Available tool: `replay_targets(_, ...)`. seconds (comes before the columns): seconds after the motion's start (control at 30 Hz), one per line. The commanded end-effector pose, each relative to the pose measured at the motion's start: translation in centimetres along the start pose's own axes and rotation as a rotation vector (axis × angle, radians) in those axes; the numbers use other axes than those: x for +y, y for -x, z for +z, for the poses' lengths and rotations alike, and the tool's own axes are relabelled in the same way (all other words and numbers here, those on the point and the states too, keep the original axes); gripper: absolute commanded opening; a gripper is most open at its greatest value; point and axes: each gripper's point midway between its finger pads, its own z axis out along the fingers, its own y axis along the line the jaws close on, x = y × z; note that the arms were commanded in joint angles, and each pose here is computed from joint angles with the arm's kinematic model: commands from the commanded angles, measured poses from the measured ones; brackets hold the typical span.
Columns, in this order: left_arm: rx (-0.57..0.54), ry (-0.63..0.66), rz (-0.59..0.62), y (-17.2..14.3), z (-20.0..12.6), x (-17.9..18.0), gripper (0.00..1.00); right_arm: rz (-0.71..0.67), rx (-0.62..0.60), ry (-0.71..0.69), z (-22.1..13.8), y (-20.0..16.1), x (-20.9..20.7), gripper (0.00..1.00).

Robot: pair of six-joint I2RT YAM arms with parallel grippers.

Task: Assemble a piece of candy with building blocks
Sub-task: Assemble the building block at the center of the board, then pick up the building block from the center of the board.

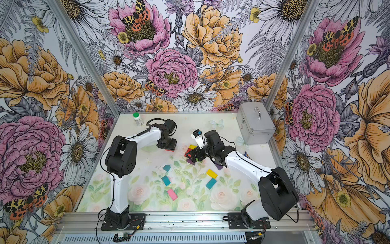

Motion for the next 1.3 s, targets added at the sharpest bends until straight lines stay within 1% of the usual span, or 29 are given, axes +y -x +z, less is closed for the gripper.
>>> replay_targets(0.0,0.004,0.025,0.021,0.4,0.9,0.5,0.56,-0.026,-0.044,0.020,-0.3,1.7,0.5,0.99)
replay_targets(0.2,0.014,0.022,0.029,0.3,1.3,0.1,0.58,-0.028,-0.052,0.020,-0.5,2.0,0.6,0.99)
replay_targets(0.37,0.000,0.008,0.019,0.5,0.6,0.0,0.62,-0.023,-0.042,0.019,-0.2,1.7,0.4,0.99)
replay_targets(0.53,-0.046,-0.026,0.000,1.3,-1.7,-0.3,0.80,-0.026,-0.053,0.015,-0.6,2.0,0.5,0.99)
replay_targets(0.6,-0.076,-0.040,-0.009,1.7,-3.2,-0.3,0.85,-0.028,-0.058,0.010,-0.7,2.1,0.4,0.99)
replay_targets(0.67,-0.096,-0.047,-0.017,1.4,-4.6,-0.3,0.88,-0.026,-0.056,0.002,-0.8,2.0,0.3,0.99)
replay_targets(0.77,-0.122,-0.069,-0.024,-0.3,-7.1,-0.5,0.89,-0.018,-0.046,-0.008,-1.1,1.5,0.3,0.99)
replay_targets(0.83,-0.140,-0.082,-0.016,-2.7,-9.0,-0.9,0.90,-0.001,-0.032,-0.022,-1.5,0.4,0.2,0.99)
replay_targets(0.93,-0.116,-0.091,-0.032,-7.0,-9.7,-0.9,0.92,0.032,-0.005,-0.044,-2.2,-2.0,0.0,0.99)
replay_targets(1.03,-0.100,-0.106,-0.047,-10.5,-10.0,-1.2,0.92,0.070,0.021,-0.059,-2.8,-4.5,-0.1,0.99)
replay_targets(1.1,-0.113,-0.123,-0.039,-11.4,-10.7,-2.0,0.92,0.099,0.043,-0.090,-3.3,-5.9,-0.5,0.99)
replay_targets(1.13,-0.122,-0.135,-0.031,-11.6,-11.1,-2.6,0.91,0.124,0.066,-0.128,-3.6,-6.9,-1.1,0.99)
replay_targets(1.2,-0.151,-0.164,-0.001,-11.4,-12.3,-4.1,0.91,0.181,0.119,-0.212,-4.3,-8.6,-2.3,0.99)
replay_targets(1.27,-0.178,-0.194,0.048,-11.0,-13.4,-6.0,0.91,0.233,0.153,-0.251,-4.9,-10.1,-2.8,0.99)
